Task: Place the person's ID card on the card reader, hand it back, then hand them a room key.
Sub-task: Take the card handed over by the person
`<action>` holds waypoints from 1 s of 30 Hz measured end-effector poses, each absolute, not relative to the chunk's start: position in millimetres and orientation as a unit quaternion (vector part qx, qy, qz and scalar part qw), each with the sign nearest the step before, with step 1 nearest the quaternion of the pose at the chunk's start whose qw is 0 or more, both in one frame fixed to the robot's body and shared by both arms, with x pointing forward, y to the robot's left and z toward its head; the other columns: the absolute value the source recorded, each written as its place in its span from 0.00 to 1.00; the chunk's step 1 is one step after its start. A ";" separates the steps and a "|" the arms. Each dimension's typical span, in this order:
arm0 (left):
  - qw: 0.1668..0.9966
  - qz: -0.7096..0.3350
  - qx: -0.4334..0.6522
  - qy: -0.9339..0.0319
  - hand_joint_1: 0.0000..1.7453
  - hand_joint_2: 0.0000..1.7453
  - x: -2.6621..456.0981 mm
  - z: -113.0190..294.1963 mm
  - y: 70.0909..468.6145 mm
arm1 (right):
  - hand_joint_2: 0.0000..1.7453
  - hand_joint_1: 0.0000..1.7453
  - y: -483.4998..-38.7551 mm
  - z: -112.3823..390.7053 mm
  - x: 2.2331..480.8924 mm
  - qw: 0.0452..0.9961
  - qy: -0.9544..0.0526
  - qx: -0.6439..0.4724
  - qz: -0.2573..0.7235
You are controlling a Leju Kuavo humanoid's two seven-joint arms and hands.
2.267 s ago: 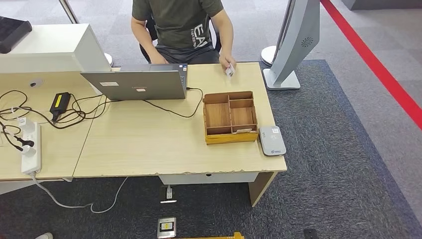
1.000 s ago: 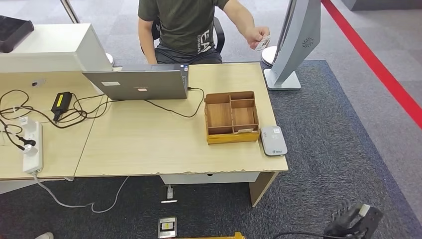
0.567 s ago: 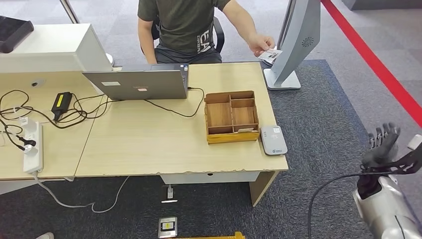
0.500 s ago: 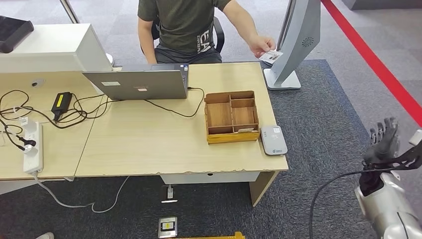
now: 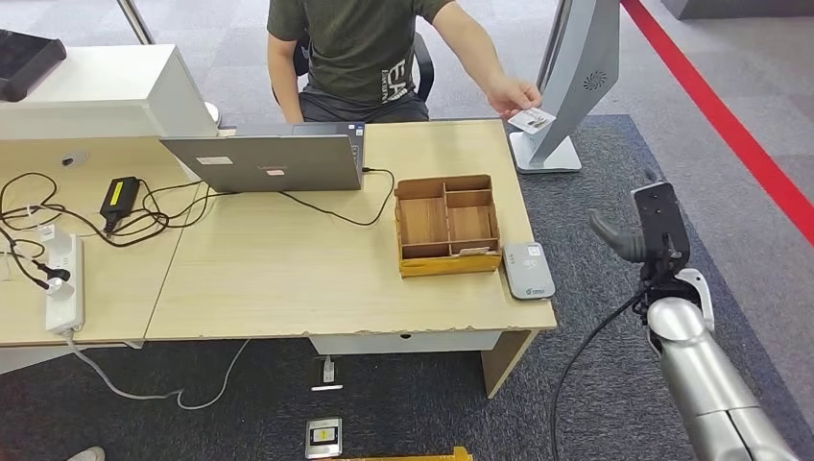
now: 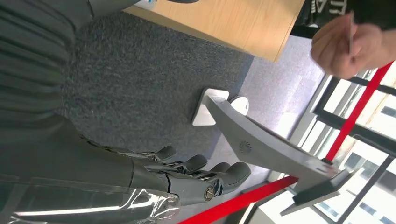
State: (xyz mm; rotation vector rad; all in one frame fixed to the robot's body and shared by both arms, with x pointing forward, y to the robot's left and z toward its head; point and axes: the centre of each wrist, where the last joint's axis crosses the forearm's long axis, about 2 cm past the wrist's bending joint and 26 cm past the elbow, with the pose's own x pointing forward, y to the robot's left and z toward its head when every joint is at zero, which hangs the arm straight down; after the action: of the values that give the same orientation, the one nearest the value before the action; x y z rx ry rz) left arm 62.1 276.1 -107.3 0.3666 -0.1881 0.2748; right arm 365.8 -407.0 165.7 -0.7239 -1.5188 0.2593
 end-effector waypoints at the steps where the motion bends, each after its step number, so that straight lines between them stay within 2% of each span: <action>1: 0.970 0.133 0.181 -0.093 0.00 0.00 62.2 -107.3 276.0 | 1.00 0.00 -398.6 169.3 367.5 0.650 -0.673 -0.328 0.132; 8: 0.973 0.120 0.180 -0.082 0.00 0.00 62.3 -107.2 275.3 | 1.00 0.00 -353.6 191.8 383.3 0.572 -0.656 -0.432 0.236; 9: 0.973 0.119 0.180 -0.080 0.00 0.00 62.3 -107.2 275.1 | 0.75 0.00 -348.7 194.3 385.4 0.564 -0.654 -0.442 0.244; 12: 0.974 0.117 0.181 -0.077 0.00 0.00 62.4 -107.1 274.6 | 0.75 0.00 -334.8 202.1 392.4 0.543 -0.651 -0.461 0.262; 13: 0.974 0.116 0.181 -0.075 0.00 0.00 62.5 -107.1 274.4 | 1.00 0.00 -330.8 204.2 394.6 0.537 -0.650 -0.467 0.267; 20: 0.974 0.115 0.180 -0.073 0.00 0.00 62.3 -107.1 273.7 | 1.00 0.00 -310.6 209.2 404.5 0.507 -0.640 -0.502 0.285; 21: 0.974 0.115 0.180 -0.072 0.00 0.00 62.3 -107.1 273.5 | 0.75 0.00 -308.9 208.6 405.3 0.505 -0.639 -0.504 0.287; 24: 0.974 0.114 0.179 -0.072 0.00 0.00 62.2 -107.1 273.3 | 0.75 0.00 -305.0 206.4 407.3 0.502 -0.635 -0.508 0.294; 25: 0.975 0.114 0.179 -0.073 0.00 0.00 62.2 -107.1 273.2 | 1.00 0.00 -304.1 205.7 407.8 0.502 -0.634 -0.509 0.296; 27: 0.975 0.112 0.179 -0.073 0.00 0.00 62.1 -107.1 273.2 | 1.00 0.00 -303.2 204.4 408.7 0.500 -0.631 -0.511 0.301; 28: 0.975 0.112 0.179 -0.073 0.00 0.00 62.1 -107.1 273.2 | 1.00 0.04 -303.1 203.7 409.0 0.500 -0.629 -0.513 0.303; 29: 0.975 0.111 0.178 -0.074 0.00 0.00 62.1 -107.1 273.2 | 1.00 0.22 -303.0 203.0 409.3 0.499 -0.627 -0.515 0.304; 30: 0.975 0.111 0.178 -0.074 0.00 0.00 62.1 -107.1 273.2 | 1.00 0.46 -302.9 202.3 409.4 0.499 -0.625 -0.516 0.306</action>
State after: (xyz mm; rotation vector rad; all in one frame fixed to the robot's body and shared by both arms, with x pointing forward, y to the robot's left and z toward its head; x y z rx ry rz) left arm 62.1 273.2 -107.1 0.3592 -0.1487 0.2237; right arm 409.4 -302.9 202.3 -1.2496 -1.5136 0.7404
